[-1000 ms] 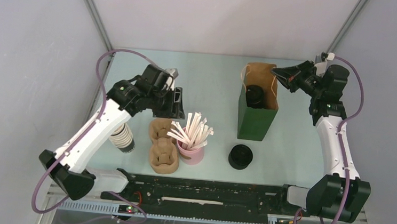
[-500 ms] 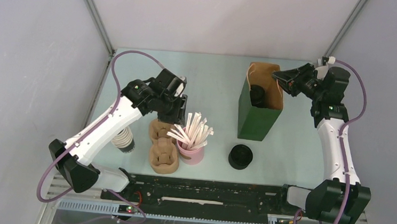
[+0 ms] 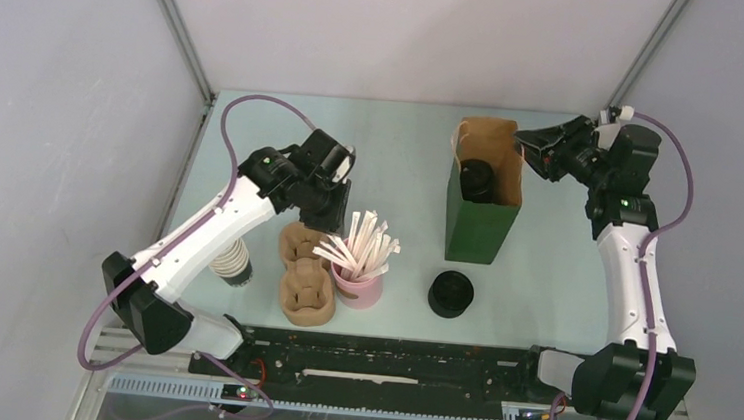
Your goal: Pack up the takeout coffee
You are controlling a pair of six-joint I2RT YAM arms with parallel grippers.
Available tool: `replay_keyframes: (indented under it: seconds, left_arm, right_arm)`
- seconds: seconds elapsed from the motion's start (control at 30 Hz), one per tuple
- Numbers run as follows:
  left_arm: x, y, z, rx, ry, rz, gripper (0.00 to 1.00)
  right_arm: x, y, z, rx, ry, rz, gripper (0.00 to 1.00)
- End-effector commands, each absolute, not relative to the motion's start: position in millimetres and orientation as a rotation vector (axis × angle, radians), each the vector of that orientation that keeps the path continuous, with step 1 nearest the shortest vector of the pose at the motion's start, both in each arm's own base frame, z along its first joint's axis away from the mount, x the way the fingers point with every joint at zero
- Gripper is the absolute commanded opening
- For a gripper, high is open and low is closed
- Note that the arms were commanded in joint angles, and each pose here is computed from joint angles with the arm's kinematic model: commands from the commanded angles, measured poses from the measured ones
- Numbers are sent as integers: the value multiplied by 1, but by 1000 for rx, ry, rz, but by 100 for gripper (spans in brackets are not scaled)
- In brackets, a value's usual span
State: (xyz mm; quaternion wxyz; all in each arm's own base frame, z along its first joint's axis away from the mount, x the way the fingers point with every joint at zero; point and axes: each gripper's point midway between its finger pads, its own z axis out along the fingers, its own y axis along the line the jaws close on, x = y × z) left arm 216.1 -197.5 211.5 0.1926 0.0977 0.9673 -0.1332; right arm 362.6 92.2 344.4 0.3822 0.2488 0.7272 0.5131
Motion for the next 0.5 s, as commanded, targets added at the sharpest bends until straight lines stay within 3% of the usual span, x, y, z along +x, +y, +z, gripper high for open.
replay_keyframes:
  seconds: [0.0,0.3,0.47]
  left_arm:
    - [220,-199,216,311,2679,-368,27]
    - [222,-188,235,302,2603,-341,0]
    - [221,-179,275,289,2498,-357,0]
  right_arm:
    - [354,87,374,576,1804,1257,46]
    - [350,79,375,585,1815,1184,61]
    - [346,69,382,603,1798,1167,63]
